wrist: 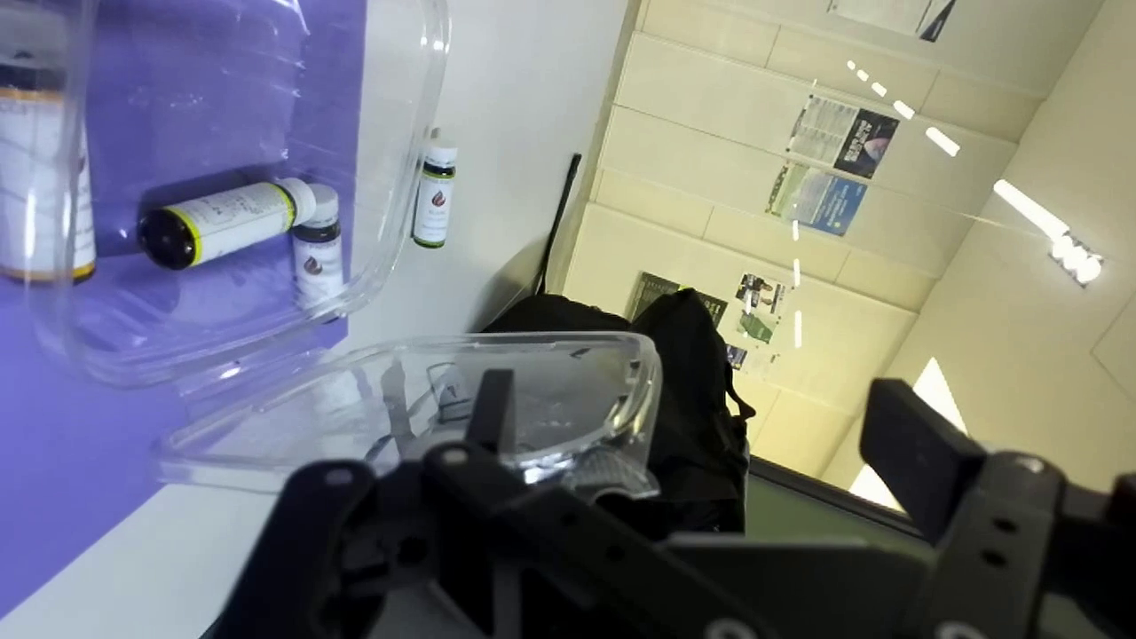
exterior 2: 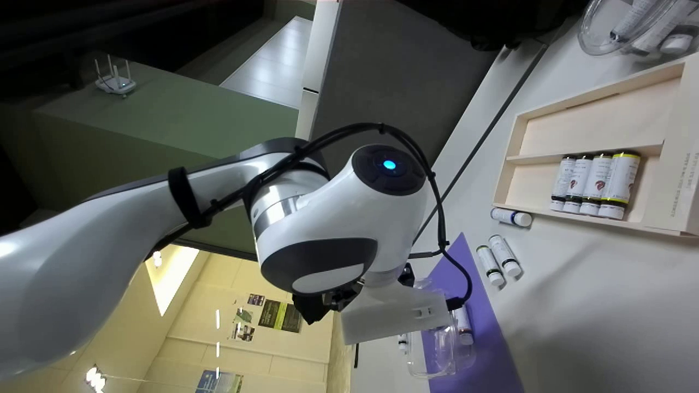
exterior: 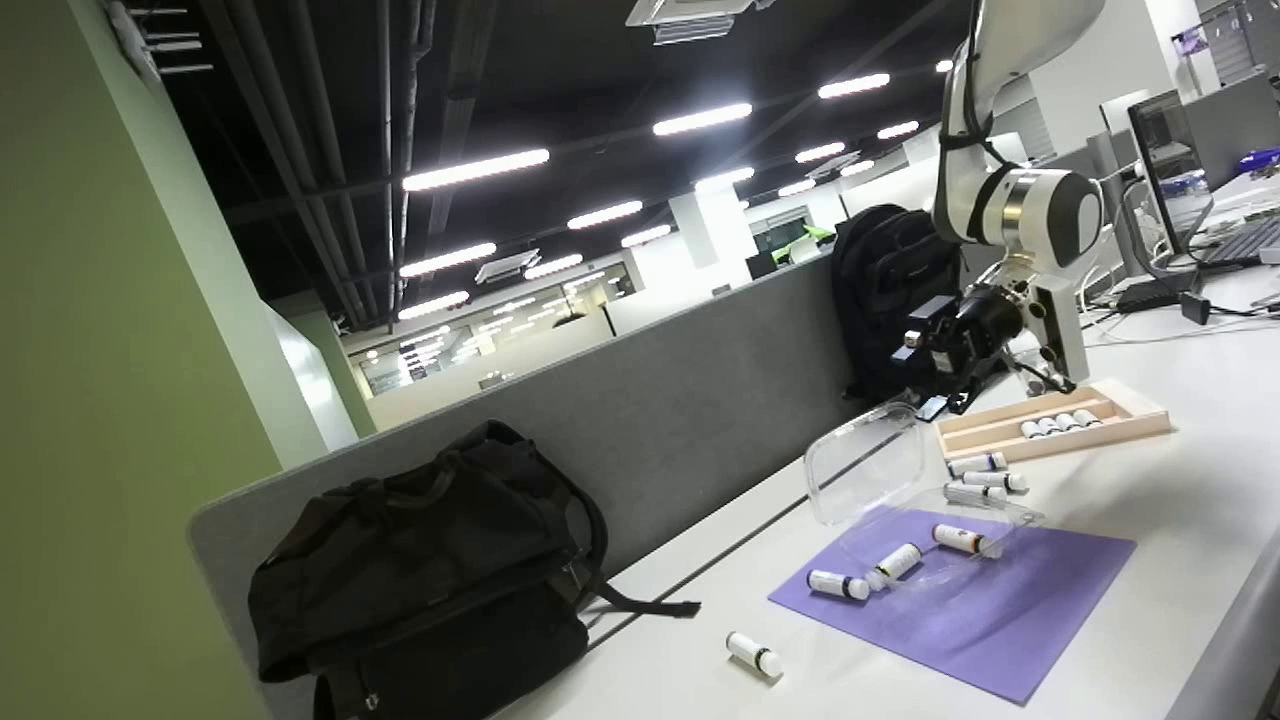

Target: Open the lid of the transparent bowl

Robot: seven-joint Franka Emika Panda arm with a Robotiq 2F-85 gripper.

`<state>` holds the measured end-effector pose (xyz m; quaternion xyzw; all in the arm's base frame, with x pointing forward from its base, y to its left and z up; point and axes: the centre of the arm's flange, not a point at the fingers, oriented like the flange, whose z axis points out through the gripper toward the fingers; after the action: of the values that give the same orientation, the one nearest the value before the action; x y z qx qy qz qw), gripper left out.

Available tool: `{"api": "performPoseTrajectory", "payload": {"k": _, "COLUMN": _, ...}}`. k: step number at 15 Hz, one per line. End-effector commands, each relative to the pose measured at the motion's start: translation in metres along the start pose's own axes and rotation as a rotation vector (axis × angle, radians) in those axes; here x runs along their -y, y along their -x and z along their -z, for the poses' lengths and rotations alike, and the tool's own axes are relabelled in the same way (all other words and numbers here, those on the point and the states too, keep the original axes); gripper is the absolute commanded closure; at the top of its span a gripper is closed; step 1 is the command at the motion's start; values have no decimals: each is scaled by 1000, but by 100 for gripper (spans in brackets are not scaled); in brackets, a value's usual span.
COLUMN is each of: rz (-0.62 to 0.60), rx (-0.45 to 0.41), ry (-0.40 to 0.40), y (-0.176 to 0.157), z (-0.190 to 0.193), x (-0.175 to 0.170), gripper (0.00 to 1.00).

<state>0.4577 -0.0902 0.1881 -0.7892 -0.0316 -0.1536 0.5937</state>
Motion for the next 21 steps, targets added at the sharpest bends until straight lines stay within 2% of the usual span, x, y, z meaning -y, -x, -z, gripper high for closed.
{"api": "performPoseTrajectory", "payload": {"k": 1, "rz": 0, "rx": -10, "ry": 30, "y": -13, "z": -4, "x": 13, "gripper": 0}}
{"api": "performPoseTrajectory", "payload": {"k": 12, "rz": 52, "rx": -19, "ry": 94, "y": -23, "z": -9, "x": 24, "gripper": 0}}
{"api": "performPoseTrajectory", "payload": {"k": 21, "rz": 70, "rx": -29, "ry": 162, "y": -53, "z": -6, "x": 28, "gripper": 0}}
